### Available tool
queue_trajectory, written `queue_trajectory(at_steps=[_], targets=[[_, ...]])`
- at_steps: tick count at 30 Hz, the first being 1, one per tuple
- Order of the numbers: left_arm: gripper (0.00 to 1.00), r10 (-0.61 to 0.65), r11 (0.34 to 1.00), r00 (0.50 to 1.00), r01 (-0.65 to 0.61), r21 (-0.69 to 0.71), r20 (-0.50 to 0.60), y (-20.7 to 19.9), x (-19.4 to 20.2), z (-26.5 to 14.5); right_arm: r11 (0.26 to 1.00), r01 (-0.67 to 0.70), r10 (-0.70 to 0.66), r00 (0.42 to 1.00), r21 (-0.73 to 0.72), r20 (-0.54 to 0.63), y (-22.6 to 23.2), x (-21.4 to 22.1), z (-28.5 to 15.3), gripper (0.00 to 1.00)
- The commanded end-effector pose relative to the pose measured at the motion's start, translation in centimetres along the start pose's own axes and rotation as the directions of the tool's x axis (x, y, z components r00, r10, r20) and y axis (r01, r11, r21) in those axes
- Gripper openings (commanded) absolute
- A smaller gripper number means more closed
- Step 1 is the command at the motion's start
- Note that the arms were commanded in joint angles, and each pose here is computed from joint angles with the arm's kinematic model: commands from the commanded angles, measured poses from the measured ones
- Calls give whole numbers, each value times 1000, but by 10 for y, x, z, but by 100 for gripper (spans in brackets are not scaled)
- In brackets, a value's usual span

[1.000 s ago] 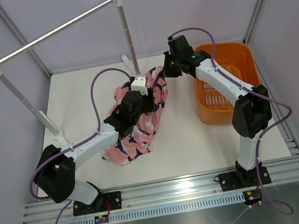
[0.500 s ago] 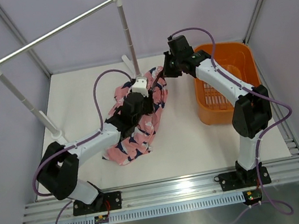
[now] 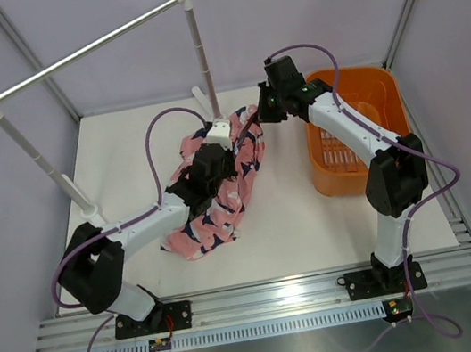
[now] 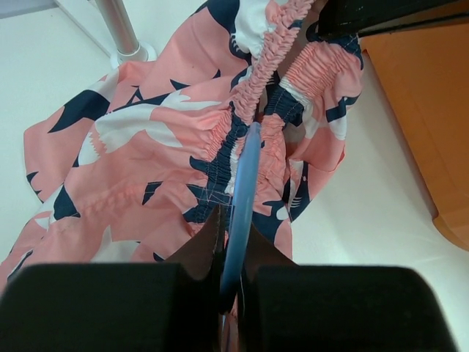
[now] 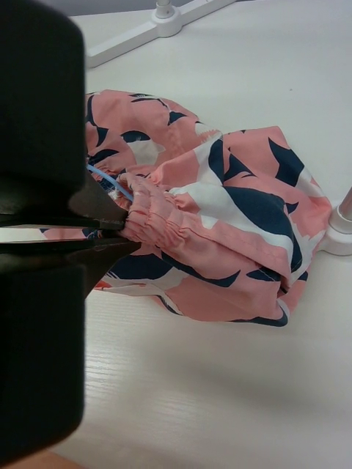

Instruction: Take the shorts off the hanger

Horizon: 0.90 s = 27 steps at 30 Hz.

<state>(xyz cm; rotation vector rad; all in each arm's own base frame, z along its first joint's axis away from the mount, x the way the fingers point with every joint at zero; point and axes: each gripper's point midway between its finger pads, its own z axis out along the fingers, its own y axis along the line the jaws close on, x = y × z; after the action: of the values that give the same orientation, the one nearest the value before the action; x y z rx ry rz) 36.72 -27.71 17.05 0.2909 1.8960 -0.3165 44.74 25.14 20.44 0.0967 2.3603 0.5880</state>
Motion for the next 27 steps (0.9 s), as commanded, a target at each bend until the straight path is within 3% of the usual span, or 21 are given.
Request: queue_trajectory(at_steps=[1, 9, 10, 12, 20, 26, 27], targets=[[0, -4, 1000, 996, 5, -10, 89, -2, -42, 1, 999, 32, -31, 998, -24, 57, 14, -17, -20, 0], [0, 10, 1000, 995, -8, -15, 104, 12, -78, -46, 998, 61, -63, 995, 28, 78, 10, -34, -29, 0], [0, -9, 1000, 989, 11, -14, 150, 16, -102, -62, 997, 64, -66, 995, 34, 76, 8, -36, -28, 0], [0, -1, 1000, 991, 3, -20, 133, 21, -109, -77, 998, 54, -58, 995, 44, 86, 4, -46, -28, 0], [0, -34, 999, 971, 23, 48, 237, 27, -165, -149, 996, 53, -57, 997, 67, 51, -4, -57, -9, 0], [0, -16, 987, 972, -22, 157, 235, 7, -180, -160, 998, 63, -63, 997, 6, 39, 13, -45, -7, 0], [0, 15, 986, 985, -43, 164, 170, 4, -167, -152, 998, 67, -67, 996, 10, 63, 16, -51, -12, 0]])
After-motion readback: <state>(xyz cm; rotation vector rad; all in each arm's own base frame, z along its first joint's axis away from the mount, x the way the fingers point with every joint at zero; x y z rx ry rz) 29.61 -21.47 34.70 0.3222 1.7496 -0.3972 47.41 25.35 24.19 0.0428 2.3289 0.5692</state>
